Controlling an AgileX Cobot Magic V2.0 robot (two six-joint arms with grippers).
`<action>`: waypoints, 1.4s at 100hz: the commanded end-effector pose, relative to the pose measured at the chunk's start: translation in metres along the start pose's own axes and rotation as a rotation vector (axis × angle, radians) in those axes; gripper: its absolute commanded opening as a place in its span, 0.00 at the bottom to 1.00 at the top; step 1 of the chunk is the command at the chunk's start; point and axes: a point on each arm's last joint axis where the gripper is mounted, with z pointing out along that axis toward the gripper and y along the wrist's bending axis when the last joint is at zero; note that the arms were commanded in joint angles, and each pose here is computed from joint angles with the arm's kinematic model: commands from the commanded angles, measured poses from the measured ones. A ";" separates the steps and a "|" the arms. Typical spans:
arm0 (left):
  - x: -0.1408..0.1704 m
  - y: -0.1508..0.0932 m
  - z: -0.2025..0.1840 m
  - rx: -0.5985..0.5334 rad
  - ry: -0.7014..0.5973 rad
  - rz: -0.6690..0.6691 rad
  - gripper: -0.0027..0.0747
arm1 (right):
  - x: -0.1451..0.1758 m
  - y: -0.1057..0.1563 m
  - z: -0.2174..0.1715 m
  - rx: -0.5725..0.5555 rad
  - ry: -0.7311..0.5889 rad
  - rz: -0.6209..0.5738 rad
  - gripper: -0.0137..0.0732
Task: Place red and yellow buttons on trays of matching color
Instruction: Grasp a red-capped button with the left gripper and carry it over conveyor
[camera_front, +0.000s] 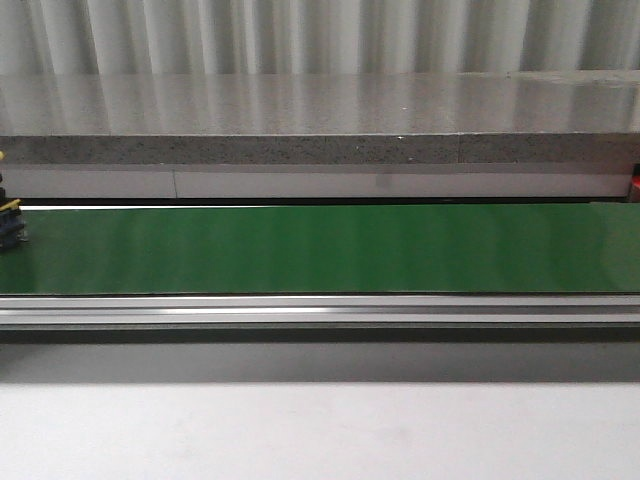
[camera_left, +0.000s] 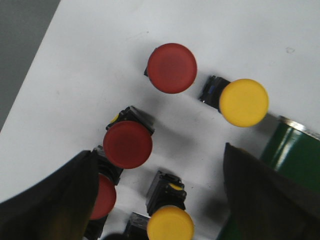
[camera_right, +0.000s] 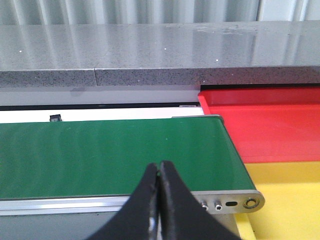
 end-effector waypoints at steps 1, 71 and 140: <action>0.000 0.008 -0.018 -0.020 -0.019 -0.001 0.68 | -0.007 0.001 -0.001 -0.006 -0.089 -0.011 0.08; -0.006 0.021 0.058 -0.009 0.153 -0.017 0.68 | -0.007 0.001 -0.001 -0.006 -0.089 -0.011 0.08; -0.008 0.014 0.039 -0.005 0.086 0.036 0.14 | -0.007 0.001 -0.001 -0.006 -0.089 -0.011 0.08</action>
